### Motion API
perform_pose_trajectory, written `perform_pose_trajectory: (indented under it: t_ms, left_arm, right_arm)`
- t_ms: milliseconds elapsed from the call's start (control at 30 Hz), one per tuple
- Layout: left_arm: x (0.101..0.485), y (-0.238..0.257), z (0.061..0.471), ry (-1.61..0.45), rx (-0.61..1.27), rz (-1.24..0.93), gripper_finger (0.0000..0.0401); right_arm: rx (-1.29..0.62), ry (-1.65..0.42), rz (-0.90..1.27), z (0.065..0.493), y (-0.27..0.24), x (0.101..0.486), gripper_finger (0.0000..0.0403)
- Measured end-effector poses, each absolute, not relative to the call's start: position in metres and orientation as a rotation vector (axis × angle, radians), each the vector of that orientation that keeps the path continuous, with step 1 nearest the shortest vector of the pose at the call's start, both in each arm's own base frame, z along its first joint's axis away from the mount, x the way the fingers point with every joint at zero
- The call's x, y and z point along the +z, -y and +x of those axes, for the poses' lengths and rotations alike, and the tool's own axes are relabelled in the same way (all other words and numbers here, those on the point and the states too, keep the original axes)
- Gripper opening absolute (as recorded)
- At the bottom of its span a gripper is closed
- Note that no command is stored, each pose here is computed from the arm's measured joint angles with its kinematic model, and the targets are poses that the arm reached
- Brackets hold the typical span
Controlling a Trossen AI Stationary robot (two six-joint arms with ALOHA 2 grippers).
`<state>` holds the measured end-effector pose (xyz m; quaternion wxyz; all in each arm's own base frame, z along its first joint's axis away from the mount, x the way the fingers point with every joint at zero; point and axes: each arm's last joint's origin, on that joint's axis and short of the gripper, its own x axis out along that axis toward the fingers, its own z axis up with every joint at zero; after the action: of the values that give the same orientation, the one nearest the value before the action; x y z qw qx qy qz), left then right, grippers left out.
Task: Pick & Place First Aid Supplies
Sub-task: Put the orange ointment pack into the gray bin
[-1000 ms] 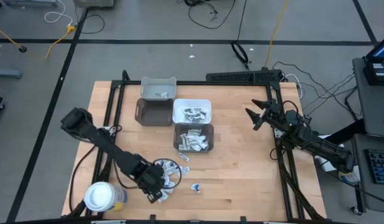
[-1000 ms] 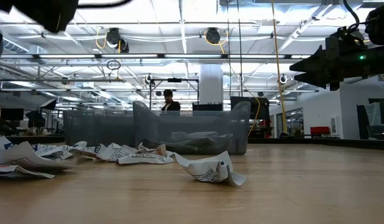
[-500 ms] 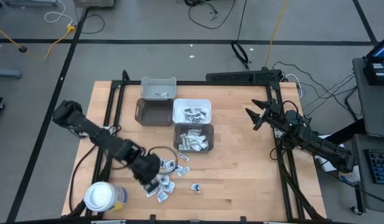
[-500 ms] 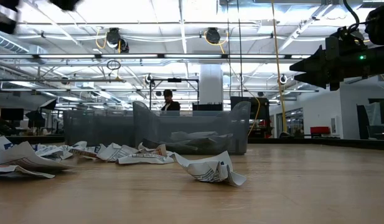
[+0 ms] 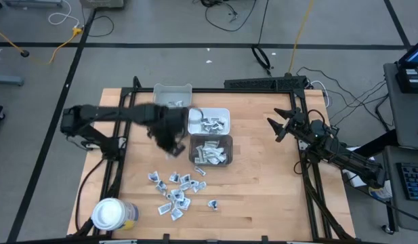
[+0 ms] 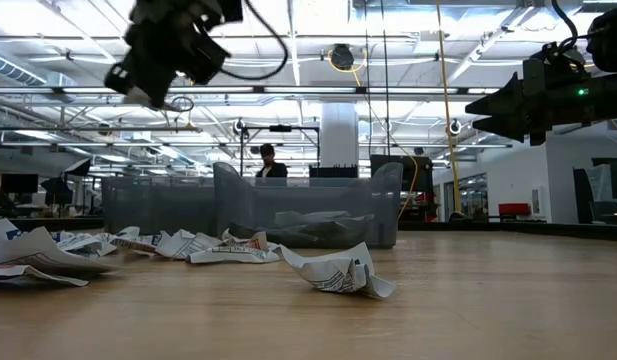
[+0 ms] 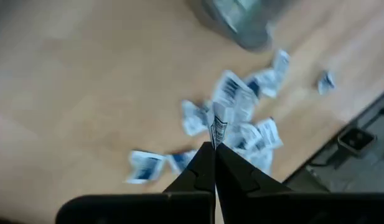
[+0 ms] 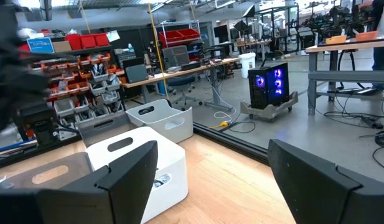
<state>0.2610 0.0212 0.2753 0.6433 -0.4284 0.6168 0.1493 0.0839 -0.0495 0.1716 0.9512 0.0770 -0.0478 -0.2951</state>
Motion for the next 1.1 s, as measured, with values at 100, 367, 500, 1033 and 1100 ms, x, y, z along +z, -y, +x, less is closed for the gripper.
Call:
perform_pose_trajectory:
  t_ms: [100,367,500,1033,1100]
  left_arm:
    - [0.279,-0.059,0.26,-1.394,0.385,-0.995,0.0]
    - [0.283,-0.165,0.263,-1.405,0.481,-0.997,0.0]
    - [0.285,-0.214,0.263,-1.386,0.521,-1.014,0.0]
    - [0.239,-0.321,0.273,-1.45,0.673,-0.96,0.0]
    - [0.227,-0.325,0.276,-1.473,0.686,-0.948,0.0]
  right_arm:
    - [-0.6,0.098,0.156,0.084,0.049,0.172,0.0297]
    - [-0.6,0.098,0.157,0.084,0.049,0.172,0.0297]
    - [-0.6,0.097,0.157,0.084,0.049,0.172,0.0297]
    - [-0.6,0.097,0.157,0.084,0.049,0.172,0.0297]
    - [-0.6,0.098,0.156,0.084,0.049,0.172,0.0297]
